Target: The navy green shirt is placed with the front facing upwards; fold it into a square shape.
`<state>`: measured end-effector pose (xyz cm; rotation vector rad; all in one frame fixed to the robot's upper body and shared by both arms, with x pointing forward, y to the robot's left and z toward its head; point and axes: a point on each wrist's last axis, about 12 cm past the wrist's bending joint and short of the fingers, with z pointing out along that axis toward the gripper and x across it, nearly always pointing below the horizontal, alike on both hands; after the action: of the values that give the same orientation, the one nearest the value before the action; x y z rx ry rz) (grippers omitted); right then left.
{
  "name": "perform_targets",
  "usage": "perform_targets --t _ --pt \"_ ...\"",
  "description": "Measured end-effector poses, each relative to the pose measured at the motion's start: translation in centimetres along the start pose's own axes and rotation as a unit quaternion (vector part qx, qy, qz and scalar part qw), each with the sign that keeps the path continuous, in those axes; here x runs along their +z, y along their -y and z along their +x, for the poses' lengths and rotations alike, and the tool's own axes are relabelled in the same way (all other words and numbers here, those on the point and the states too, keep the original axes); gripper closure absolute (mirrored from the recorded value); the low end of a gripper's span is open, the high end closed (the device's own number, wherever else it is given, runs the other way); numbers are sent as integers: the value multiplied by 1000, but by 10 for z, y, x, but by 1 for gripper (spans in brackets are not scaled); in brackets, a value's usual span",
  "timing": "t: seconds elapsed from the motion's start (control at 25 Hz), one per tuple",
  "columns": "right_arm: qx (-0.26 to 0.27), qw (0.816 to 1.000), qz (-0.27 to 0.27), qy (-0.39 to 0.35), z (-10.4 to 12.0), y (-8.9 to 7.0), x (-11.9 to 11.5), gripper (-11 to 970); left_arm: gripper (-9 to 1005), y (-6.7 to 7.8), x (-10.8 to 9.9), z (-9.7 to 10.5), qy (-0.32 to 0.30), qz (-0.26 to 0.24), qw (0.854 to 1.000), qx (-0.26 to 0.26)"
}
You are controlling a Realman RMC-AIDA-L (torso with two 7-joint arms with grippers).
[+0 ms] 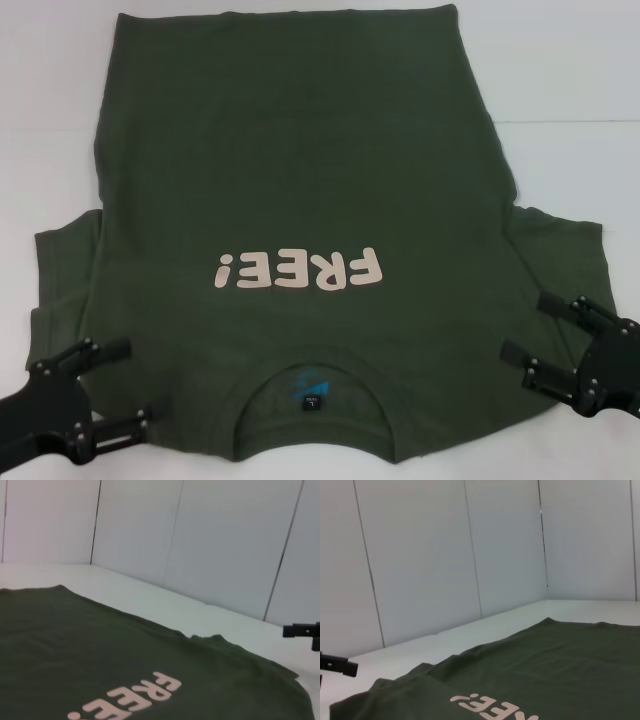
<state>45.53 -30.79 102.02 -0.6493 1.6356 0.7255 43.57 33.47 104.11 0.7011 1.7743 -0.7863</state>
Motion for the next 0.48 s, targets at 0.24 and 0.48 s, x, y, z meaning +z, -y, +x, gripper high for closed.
perform_targets --t 0.24,0.48 --pt "3 1000 6 -5 1 2 5 94 63 1 1 5 -17 3 1000 -5" --pt "3 1000 2 -1 -1 3 11 93 64 -1 3 4 -13 -2 1000 -7"
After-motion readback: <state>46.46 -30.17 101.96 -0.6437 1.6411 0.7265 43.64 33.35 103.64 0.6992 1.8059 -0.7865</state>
